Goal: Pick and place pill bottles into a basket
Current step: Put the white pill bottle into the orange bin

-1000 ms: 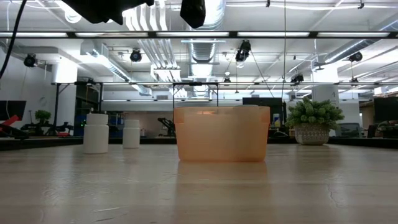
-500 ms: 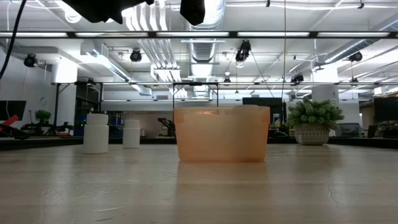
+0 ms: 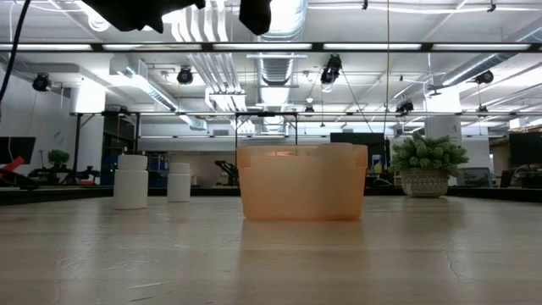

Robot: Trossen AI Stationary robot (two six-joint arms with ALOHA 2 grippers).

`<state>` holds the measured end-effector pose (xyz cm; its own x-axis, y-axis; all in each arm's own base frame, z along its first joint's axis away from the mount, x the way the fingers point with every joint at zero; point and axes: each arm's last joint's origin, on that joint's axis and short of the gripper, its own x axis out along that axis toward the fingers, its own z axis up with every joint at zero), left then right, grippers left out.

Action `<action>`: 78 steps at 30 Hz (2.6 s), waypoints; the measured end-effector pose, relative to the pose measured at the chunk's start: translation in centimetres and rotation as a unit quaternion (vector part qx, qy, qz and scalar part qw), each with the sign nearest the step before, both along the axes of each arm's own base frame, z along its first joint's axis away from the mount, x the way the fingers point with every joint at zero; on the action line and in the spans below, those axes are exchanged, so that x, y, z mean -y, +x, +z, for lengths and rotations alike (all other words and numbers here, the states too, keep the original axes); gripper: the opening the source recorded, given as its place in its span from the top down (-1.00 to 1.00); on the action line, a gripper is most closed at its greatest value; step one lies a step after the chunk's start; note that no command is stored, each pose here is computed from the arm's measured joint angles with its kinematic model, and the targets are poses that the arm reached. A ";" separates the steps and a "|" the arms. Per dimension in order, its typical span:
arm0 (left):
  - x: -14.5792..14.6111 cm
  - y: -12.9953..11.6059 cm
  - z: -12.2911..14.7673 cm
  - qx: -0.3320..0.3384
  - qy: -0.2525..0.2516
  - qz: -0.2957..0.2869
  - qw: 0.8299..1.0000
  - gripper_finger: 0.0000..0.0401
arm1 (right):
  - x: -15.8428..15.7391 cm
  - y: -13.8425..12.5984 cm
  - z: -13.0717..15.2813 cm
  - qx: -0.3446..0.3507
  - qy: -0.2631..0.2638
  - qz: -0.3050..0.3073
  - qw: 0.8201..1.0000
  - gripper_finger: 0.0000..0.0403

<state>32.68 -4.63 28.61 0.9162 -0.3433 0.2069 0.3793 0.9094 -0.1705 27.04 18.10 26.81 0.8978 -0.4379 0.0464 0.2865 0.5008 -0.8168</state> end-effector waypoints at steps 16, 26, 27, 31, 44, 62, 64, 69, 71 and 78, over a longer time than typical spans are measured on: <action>-1.2 -6.4 1.2 0.052 0.023 0.094 0.994 -0.37 | 0.3 0.9 1.8 0.002 0.091 -0.026 0.996 0.27; -1.2 -9.3 1.3 0.082 0.056 0.116 0.988 -0.37 | 3.7 3.0 4.2 -0.099 0.272 -0.049 0.956 0.27; -1.1 -9.5 1.4 0.086 0.060 0.116 0.988 -0.37 | 4.2 3.2 4.4 -0.108 0.290 -0.048 0.950 0.27; -0.9 -10.1 1.5 0.100 0.082 0.119 0.984 -0.37 | 6.2 4.1 4.9 -0.155 0.352 -0.022 0.923 0.27; -0.4 -10.5 1.0 0.060 0.147 0.230 0.960 -0.37 | 10.8 5.2 3.7 -0.274 0.455 -0.004 0.848 0.27; -0.8 -11.9 1.2 0.015 0.158 0.259 0.953 -0.37 | 11.0 9.4 0.4 -0.384 0.446 0.013 0.808 0.27; -0.8 -11.8 1.2 0.014 0.158 0.259 0.953 -0.37 | 10.9 10.1 0.4 -0.395 0.441 0.011 0.806 0.27; -0.8 -11.8 1.2 0.014 0.159 0.258 0.953 -0.37 | 10.6 11.5 -0.4 -0.439 0.422 -0.005 0.793 0.27; -0.8 -11.8 1.2 0.014 0.158 0.258 0.953 -0.37 | 10.5 12.0 -0.9 -0.458 0.415 -0.014 0.786 0.27; -0.8 -11.8 1.2 0.014 0.158 0.258 0.953 -0.37 | 10.1 13.9 -2.9 -0.500 0.393 -0.022 0.772 0.27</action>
<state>20.87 -3.83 29.79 0.9754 0.1025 0.1952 -0.1324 0.9803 0.1468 40.95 8.00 23.86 0.2965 -0.0103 -0.9550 -0.2585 0.9617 -0.0907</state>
